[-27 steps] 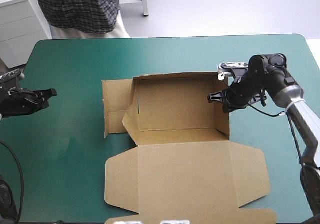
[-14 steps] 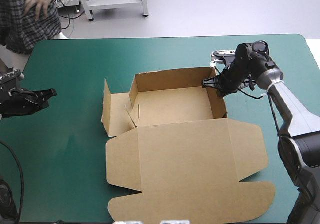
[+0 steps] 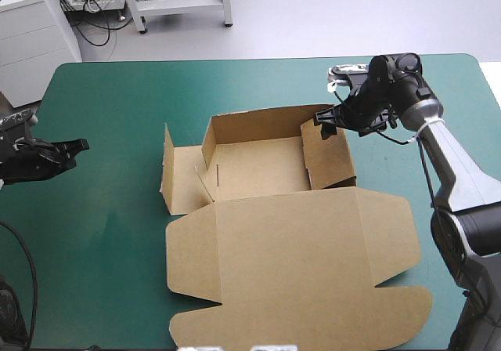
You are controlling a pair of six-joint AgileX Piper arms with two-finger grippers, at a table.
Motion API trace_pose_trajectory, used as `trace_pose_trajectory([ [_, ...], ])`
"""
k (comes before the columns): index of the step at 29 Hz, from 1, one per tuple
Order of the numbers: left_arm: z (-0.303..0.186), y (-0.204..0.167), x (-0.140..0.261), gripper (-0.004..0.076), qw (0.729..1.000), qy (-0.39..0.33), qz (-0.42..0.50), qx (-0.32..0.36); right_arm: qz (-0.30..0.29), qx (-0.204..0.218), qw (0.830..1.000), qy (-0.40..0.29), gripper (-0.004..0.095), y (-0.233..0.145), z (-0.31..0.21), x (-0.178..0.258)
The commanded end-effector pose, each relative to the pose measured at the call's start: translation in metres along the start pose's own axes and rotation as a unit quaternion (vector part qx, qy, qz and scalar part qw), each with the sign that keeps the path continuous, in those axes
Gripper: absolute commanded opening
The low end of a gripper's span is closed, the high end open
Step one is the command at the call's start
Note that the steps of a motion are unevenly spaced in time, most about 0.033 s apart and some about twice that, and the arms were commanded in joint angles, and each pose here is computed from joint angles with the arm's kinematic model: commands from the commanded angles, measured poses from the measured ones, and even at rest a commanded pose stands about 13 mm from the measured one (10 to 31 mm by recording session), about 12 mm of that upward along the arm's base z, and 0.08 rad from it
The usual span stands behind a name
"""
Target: Fold the box
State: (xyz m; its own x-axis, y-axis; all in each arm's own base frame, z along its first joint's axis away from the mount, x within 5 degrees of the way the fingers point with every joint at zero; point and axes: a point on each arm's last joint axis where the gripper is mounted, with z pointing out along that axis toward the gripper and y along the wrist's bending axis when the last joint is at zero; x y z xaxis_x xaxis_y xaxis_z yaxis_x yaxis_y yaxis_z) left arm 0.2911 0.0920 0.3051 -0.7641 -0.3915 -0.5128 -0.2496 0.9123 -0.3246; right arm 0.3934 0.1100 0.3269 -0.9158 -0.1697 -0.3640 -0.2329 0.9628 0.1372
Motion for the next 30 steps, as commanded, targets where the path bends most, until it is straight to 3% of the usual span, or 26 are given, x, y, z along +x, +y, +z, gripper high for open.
trace_pose_trajectory([
  [1, -0.016, -0.007, -0.009, -0.0013, 0.999, -0.044, -0.003, 0.008, -0.005, -0.001, 0.998, -0.056, 0.0767, 0.005, -0.052, 0.004],
  [14, -0.016, -0.007, -0.008, -0.0032, 0.999, -0.039, -0.003, 0.01, -0.005, 0.007, 0.997, -0.083, 0.0765, 0.006, -0.093, 0.032],
  [30, -0.016, -0.007, -0.006, -0.0032, 0.999, -0.03, -0.002, 0.012, 0.013, 0.01, 0.999, -0.03, 0.0765, -0.001, -0.025, 0.012],
])
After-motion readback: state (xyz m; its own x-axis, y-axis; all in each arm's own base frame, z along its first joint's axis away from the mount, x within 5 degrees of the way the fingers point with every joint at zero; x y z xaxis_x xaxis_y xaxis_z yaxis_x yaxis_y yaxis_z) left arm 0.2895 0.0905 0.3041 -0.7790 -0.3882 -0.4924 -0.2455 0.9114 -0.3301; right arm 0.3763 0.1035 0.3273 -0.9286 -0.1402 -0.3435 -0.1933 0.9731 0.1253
